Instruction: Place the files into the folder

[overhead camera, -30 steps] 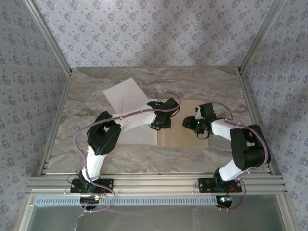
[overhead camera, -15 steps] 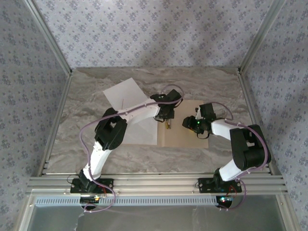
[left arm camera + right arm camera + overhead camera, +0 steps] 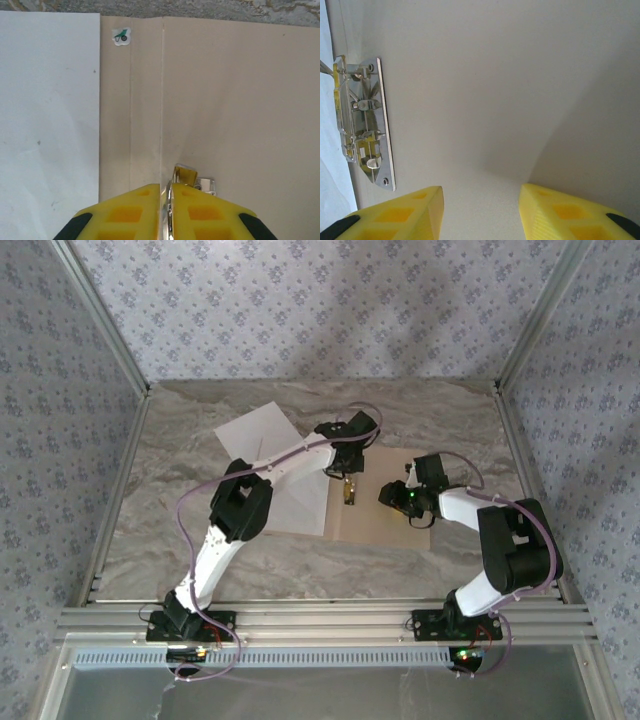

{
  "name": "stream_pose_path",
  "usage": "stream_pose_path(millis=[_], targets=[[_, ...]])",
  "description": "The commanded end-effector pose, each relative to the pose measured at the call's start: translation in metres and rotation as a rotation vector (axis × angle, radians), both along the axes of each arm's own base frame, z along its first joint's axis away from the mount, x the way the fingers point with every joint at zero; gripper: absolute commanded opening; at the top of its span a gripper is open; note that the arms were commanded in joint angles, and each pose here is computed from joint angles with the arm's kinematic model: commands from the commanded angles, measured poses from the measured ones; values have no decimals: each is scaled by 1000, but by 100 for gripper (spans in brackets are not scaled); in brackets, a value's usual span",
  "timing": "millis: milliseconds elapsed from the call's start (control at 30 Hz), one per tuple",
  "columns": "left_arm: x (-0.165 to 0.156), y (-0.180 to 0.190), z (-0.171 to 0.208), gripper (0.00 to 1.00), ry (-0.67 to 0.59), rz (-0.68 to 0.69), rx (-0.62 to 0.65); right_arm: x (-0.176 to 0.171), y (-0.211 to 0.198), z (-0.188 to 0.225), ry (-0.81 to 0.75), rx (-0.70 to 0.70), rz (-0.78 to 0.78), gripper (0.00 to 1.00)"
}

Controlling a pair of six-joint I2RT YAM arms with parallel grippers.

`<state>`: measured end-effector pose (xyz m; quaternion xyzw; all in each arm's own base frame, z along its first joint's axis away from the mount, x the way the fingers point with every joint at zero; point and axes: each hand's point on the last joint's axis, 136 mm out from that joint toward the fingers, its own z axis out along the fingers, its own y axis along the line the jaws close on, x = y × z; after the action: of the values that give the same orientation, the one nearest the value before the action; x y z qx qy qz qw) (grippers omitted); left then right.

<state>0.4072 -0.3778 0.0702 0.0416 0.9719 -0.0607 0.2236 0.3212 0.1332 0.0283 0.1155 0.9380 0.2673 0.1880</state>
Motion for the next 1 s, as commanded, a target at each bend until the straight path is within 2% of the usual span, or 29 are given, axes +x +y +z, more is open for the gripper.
stream_pose_path(millis=[0, 167, 467, 600, 733, 967], targets=[[3, 12, 50, 17, -55, -3, -23, -25, -15, -26, 128, -87, -7, 46], [2, 41, 82, 22, -92, 39, -44, -24, -22, -29, 164, -59, -36, 46], [0, 130, 87, 38, -86, 180, -61, -17, -39, -26, 224, -11, -102, 48], [-4, 168, 72, 41, -57, 250, -68, -12, -48, -19, 222, -13, -135, 48], [-4, 199, 47, 42, -16, 322, -133, -7, -56, -13, 210, -4, -160, 48], [-8, 215, 4, 37, 69, 374, -224, 0, -59, 9, 171, 22, -167, 50]])
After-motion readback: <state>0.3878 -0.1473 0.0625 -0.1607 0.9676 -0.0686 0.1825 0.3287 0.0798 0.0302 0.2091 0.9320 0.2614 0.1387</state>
